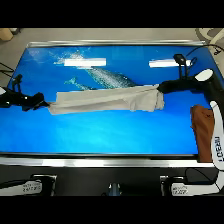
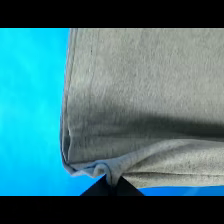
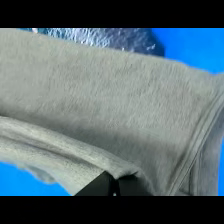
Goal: Fold the shirts.
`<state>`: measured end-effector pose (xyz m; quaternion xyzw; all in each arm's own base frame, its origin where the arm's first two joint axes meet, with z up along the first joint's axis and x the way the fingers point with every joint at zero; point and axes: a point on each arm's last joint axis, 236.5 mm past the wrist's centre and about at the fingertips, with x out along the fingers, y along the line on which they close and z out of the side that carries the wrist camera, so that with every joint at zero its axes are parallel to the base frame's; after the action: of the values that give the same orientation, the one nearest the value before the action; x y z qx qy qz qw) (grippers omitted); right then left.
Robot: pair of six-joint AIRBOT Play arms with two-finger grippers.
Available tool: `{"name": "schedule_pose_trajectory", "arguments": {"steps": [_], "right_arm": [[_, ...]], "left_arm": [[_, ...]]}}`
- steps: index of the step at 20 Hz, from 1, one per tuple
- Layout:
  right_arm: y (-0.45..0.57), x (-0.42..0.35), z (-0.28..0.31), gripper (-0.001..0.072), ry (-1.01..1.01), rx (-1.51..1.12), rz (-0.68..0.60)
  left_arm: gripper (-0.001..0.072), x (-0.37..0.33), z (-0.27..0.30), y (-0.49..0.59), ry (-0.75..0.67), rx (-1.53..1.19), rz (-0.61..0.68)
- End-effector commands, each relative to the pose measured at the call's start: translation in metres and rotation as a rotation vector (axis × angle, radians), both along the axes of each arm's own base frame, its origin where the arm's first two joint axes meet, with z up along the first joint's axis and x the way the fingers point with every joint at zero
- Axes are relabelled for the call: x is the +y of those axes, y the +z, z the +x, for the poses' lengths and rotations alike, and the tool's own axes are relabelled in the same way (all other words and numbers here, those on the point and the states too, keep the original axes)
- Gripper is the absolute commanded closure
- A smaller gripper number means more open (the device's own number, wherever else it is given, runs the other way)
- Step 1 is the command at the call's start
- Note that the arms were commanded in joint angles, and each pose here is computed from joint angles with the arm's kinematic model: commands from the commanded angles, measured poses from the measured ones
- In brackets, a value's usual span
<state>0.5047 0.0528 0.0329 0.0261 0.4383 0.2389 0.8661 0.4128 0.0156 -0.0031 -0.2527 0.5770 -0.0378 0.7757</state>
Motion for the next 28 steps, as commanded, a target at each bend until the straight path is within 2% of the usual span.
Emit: {"name": "schedule_pose_trajectory", "arguments": {"steps": [1,6,9,10,11,12,13,16,19,28], "right_arm": [[-0.023,0.001,0.047,0.0689,-0.092,-0.036,-0.006],[-0.062,-0.017,0.061,0.0688,-0.148,-0.016,-0.040],[-0.090,-0.016,0.055,0.0686,-0.133,0.045,-0.046],[-0.096,-0.014,0.052,0.0643,-0.126,0.065,-0.040],[-0.096,-0.013,0.051,0.0470,-0.120,0.069,-0.041],[-0.091,-0.013,0.050,0.0232,-0.109,0.061,-0.047],[-0.082,-0.018,0.047,0.0006,-0.073,0.040,-0.075],[-0.070,-0.062,0.027,-0.0006,-0.051,0.072,-0.192],[-0.085,-0.080,-0.001,-0.0007,-0.096,0.216,-0.088],[-0.132,-0.010,-0.001,-0.0007,-0.099,0.364,0.185]], "left_arm": [[0.0684,0.006,0.038,-0.012,0.042,0.007,-0.036],[0.0682,0.008,0.086,-0.037,0.052,0.004,-0.082],[0.0679,-0.004,0.093,-0.062,0.050,0.034,-0.109],[0.0584,-0.011,0.093,-0.068,0.050,0.049,-0.131],[0.0329,-0.016,0.094,-0.068,0.067,0.057,-0.155],[0.0133,-0.018,0.097,-0.063,0.077,0.050,-0.171],[0.0089,-0.014,0.100,-0.054,0.078,0.032,-0.171],[0.0090,-0.001,0.108,-0.008,0.073,-0.048,-0.157],[0.0091,0.001,0.108,0.045,0.058,-0.152,-0.128],[0.0094,-0.049,0.076,0.155,-0.093,-0.349,-0.075]]}}
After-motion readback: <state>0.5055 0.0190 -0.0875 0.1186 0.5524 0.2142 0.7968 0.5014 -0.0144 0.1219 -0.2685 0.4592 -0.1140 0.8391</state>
